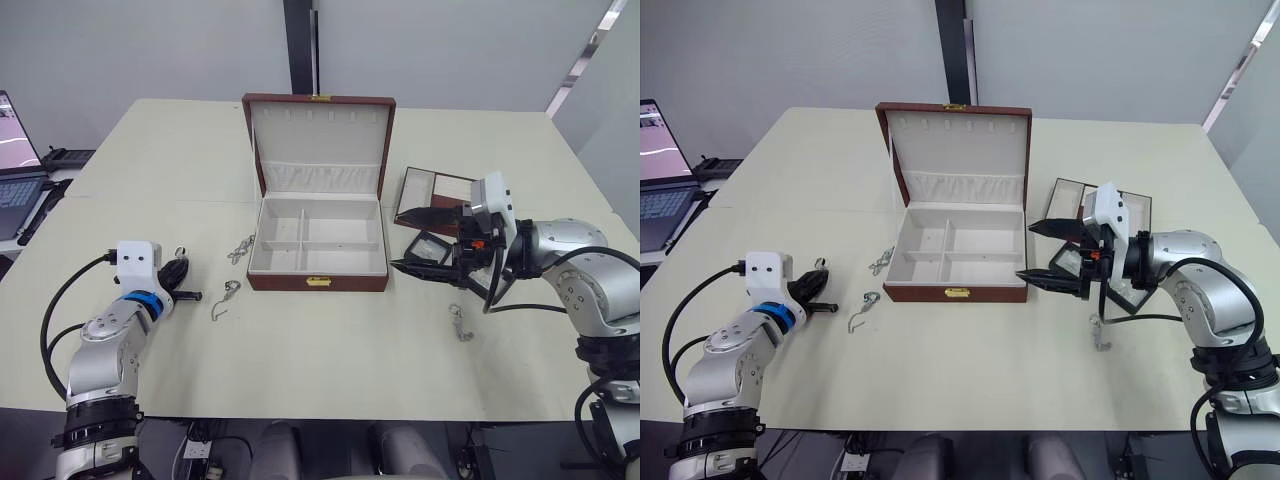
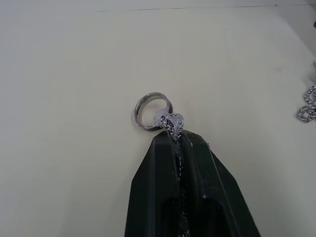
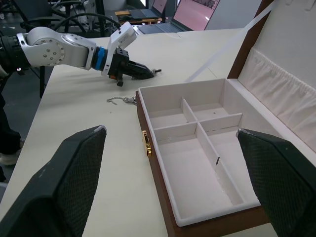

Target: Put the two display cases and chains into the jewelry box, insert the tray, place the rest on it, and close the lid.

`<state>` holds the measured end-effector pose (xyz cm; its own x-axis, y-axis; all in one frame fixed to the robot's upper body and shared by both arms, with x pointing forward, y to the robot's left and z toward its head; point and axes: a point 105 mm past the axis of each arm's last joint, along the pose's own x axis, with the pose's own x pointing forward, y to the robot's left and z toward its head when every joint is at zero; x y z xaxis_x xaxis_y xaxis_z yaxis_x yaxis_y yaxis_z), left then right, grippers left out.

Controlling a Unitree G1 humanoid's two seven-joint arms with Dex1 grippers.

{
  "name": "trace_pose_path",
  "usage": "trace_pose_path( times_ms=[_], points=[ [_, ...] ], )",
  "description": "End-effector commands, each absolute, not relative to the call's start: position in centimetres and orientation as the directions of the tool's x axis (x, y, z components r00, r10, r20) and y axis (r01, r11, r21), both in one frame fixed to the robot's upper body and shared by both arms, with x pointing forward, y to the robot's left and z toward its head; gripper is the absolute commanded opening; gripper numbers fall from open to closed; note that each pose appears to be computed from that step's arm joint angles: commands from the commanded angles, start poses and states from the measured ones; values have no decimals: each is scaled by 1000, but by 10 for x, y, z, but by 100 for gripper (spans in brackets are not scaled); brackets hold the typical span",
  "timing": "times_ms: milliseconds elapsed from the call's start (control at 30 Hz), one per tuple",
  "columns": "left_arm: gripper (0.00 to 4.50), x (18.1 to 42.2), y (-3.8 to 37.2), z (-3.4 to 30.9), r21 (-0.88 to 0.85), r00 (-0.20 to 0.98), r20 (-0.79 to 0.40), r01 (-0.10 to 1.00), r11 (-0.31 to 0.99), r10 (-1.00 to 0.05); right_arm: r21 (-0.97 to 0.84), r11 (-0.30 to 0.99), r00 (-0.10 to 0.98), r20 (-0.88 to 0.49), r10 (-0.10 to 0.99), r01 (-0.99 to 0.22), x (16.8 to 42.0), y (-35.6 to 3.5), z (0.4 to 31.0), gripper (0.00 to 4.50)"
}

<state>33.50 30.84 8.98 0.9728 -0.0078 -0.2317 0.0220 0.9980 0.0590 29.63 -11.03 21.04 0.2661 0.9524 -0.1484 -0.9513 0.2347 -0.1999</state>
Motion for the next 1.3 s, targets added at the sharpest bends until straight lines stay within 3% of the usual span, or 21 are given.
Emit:
trace_pose_path(
  times_ms=[33, 367, 733, 1033, 1300],
  points=[
    [2, 335, 310, 125, 114, 987, -158, 47, 992, -28, -256, 256, 293, -118, 949, -932, 295, -117, 225, 450],
    [2, 339, 245, 184, 191, 940, -115, 339, 921, -322, -263, 311, 345, -93, 934, -913, 299, -128, 233, 450],
    [2, 355, 178, 225, 232, 826, -80, 559, 796, -557, -252, 422, 451, -70, 890, -871, 299, -142, 222, 450],
    [2, 382, 154, 240, 273, 795, -46, 592, 758, -605, -244, 467, 494, -57, 868, -850, 293, -146, 218, 450],
    [2, 400, 154, 220, 241, 826, -70, 558, 794, -559, -244, 486, 513, -61, 856, -839, 290, -150, 219, 450]
  ],
)
